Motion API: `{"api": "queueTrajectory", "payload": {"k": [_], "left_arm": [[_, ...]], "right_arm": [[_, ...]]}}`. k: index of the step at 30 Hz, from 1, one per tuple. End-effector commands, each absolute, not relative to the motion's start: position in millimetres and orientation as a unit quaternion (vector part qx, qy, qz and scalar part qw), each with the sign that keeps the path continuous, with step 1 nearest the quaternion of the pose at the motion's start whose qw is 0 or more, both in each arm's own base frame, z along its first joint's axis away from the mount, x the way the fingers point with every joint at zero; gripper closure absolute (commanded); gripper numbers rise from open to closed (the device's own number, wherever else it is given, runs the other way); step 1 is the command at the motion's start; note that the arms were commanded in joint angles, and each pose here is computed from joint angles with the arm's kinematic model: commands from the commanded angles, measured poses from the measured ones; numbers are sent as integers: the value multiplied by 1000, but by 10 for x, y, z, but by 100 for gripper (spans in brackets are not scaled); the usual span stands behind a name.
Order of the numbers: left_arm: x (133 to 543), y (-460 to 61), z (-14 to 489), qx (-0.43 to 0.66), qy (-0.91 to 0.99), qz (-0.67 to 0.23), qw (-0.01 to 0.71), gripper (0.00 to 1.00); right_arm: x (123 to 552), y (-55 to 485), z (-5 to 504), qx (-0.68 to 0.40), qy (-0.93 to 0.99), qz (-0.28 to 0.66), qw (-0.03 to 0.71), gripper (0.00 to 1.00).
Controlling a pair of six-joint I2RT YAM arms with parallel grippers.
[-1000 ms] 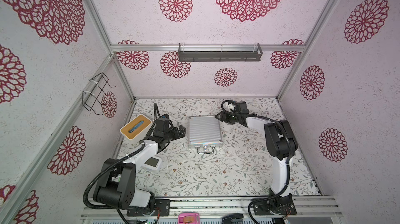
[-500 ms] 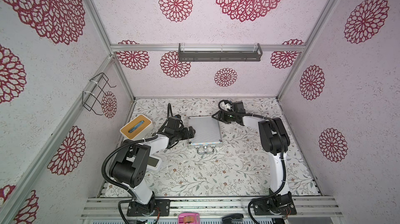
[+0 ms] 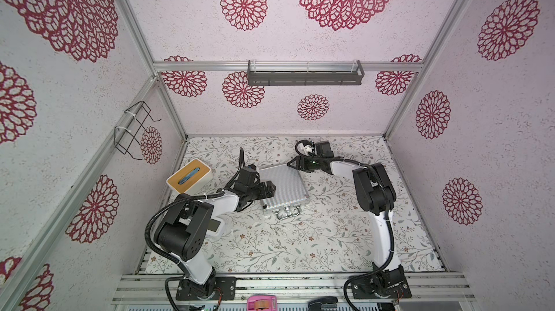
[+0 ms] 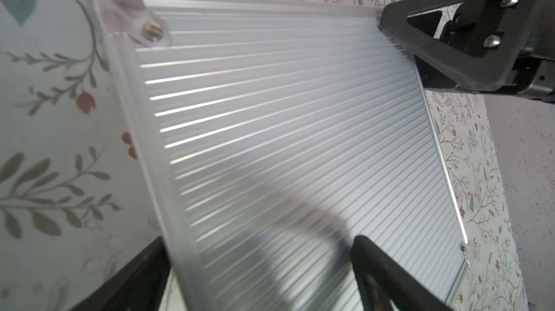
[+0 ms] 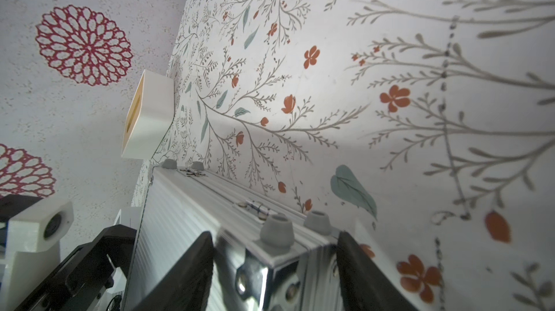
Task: Close the poker set cases
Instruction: Adjust the poker set case at the center of the board, then fasten the fastener on the poker set case.
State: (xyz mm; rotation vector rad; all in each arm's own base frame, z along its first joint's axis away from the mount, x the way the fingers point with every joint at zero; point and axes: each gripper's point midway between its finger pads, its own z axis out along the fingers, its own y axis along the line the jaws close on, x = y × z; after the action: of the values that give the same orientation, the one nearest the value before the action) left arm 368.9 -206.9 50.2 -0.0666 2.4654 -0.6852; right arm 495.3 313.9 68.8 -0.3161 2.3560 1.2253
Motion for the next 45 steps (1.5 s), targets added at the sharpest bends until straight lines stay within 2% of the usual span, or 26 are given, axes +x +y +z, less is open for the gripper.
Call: {"api": "queueTrajectory", "payload": {"k": [1, 7, 12, 16, 22, 28, 33, 39, 45], "left_arm": [[3480, -2374, 607, -3, 915, -293, 279, 4], [3304, -2428, 665, 5, 923, -270, 274, 4], [3331, -2116, 1024, -5, 928, -201, 315, 2], [3523, -1808, 1523, 9, 919, -144, 368, 1], [3988, -1648, 1729, 48, 922, -134, 359, 3], [4413, -1923, 1490, 106, 933, -149, 311, 1], [4588, -2157, 1218, 133, 934, -181, 277, 0], [4551, -2335, 922, 173, 937, -207, 223, 1], [4468, -2355, 634, 188, 945, -199, 177, 6]], "right_arm": [[4469, 3446, 779, -165, 845, 476, 180, 36], [4316, 3340, 753, -174, 858, 449, 180, 36], [4552, 2979, 902, -141, 886, 364, 252, 33], [4586, 2772, 1243, -135, 888, 330, 292, 29], [4291, 2545, 1483, -122, 894, 306, 304, 25], [3707, 2393, 1528, -84, 888, 343, 295, 25], [3156, 2425, 1489, -50, 874, 395, 278, 25], [2673, 2443, 1412, -27, 868, 419, 265, 25], [2464, 2406, 1378, -13, 866, 427, 259, 25]]}}
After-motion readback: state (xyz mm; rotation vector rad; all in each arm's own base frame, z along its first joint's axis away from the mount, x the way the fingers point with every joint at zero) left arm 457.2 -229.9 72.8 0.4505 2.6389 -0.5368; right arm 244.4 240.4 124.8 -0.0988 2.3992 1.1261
